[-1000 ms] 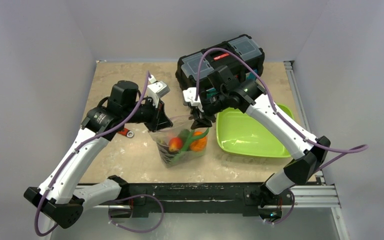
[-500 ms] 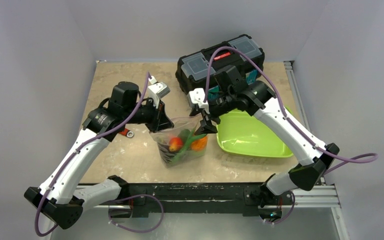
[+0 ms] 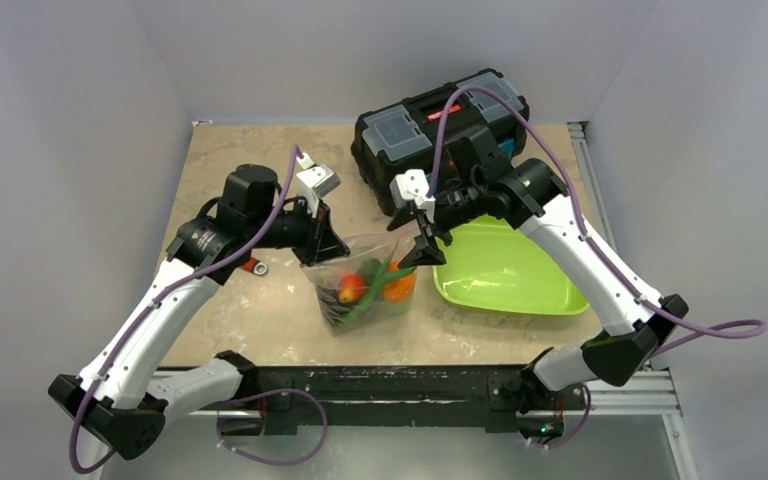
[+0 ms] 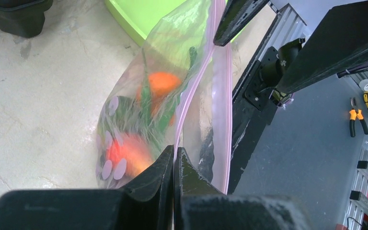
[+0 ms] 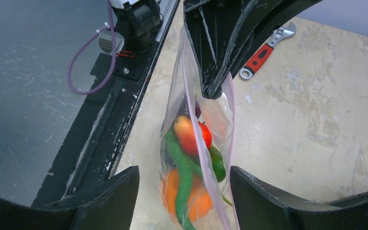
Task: Open the zip-top bag and remove the fake food
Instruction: Open the zipper of the food storage bag at the center of the board.
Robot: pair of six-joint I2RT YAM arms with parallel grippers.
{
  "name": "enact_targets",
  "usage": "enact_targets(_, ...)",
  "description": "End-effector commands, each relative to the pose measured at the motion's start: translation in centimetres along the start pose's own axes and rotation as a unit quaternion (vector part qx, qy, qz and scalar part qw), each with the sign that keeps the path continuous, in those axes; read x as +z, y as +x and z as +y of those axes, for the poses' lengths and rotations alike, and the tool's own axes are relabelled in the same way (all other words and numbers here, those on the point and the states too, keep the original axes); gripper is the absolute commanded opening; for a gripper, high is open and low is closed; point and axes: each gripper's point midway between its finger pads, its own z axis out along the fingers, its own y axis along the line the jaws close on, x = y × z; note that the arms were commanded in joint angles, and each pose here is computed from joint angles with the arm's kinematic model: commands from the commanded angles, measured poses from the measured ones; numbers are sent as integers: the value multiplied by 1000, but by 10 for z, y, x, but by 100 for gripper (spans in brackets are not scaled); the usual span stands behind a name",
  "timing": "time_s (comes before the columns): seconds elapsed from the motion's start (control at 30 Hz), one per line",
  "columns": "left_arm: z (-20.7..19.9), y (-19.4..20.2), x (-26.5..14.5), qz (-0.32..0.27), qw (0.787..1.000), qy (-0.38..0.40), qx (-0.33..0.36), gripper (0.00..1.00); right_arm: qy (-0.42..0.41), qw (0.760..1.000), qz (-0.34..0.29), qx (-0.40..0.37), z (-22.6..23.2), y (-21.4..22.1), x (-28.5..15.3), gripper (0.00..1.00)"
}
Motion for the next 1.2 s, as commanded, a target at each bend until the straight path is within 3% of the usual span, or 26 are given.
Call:
enact_targets(0.0, -7, -6, -1, -18, 1000, 16, 6, 0, -1, 999, -34, -22, 10, -21, -16, 68)
enact_targets(0.87, 9, -27, -7, -53, 999, 7, -5, 0, 58, 996, -60, -20, 3, -21, -58, 69)
enact_targets(1.17, 24, -59, -22, -104, 994, -9, -20, 0, 65, 996, -65, -20, 3, -21, -63, 69)
